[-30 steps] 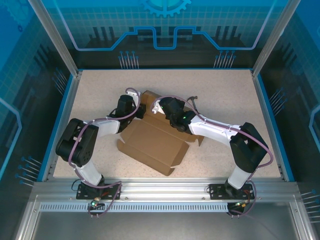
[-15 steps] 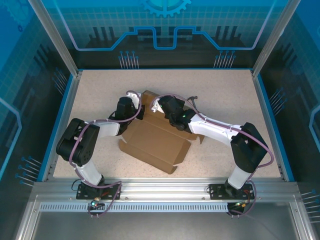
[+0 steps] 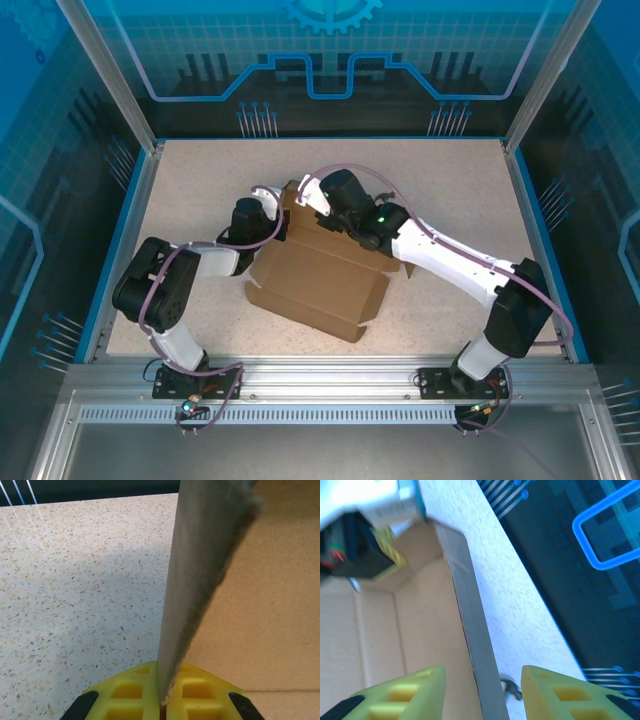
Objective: Fold the paper box
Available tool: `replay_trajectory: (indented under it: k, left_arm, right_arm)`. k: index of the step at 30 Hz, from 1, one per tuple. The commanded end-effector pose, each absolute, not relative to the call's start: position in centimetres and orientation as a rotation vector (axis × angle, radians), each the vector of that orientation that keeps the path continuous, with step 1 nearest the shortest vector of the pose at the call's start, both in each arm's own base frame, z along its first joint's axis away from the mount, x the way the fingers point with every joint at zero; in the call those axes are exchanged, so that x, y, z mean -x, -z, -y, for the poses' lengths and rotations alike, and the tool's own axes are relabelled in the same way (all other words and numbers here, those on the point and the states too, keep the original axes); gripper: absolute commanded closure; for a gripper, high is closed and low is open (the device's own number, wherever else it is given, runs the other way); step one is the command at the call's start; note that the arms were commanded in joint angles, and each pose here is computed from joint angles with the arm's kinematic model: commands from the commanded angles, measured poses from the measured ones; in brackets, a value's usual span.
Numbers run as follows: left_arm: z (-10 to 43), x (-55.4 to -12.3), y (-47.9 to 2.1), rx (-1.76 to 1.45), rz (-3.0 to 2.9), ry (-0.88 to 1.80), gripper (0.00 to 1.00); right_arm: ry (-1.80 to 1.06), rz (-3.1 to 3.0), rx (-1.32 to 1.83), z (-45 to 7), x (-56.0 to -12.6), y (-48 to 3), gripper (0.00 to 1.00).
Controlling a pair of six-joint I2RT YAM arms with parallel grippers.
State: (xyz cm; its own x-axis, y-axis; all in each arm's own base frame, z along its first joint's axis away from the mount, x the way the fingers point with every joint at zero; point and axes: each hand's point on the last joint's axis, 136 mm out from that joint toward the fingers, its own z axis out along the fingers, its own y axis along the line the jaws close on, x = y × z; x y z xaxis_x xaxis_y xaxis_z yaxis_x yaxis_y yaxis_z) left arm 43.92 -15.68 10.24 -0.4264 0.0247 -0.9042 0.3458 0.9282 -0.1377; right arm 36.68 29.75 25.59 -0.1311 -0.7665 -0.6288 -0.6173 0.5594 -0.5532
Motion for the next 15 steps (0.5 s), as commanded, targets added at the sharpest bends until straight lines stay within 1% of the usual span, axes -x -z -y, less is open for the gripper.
replay_trajectory:
  k: [1, 5, 9, 15]
  left_arm:
    - [16.4, -43.9, -11.6, -0.311, -1.923, 0.401, 0.94]
    - [16.5, -43.8, -11.6, -0.317, -1.922, 0.404, 0.93]
    - [16.4, -43.8, -11.7, -0.314, -1.919, 0.402, 0.93]
    - [16.5, -43.7, -11.6, -0.311, -1.922, 0.410, 0.92]
  right_arm:
    - [-0.120, -1.895, 1.051, -30.8, -36.0, -27.7, 0.55]
    - [-0.312, -1.957, 0.945, -31.4, -37.9, -28.3, 0.55]
    - [-0.399, -2.014, 0.854, -31.8, -40.5, -27.9, 0.54]
    - [-0.543, -2.081, 0.748, -33.0, -44.2, -26.0, 0.55]
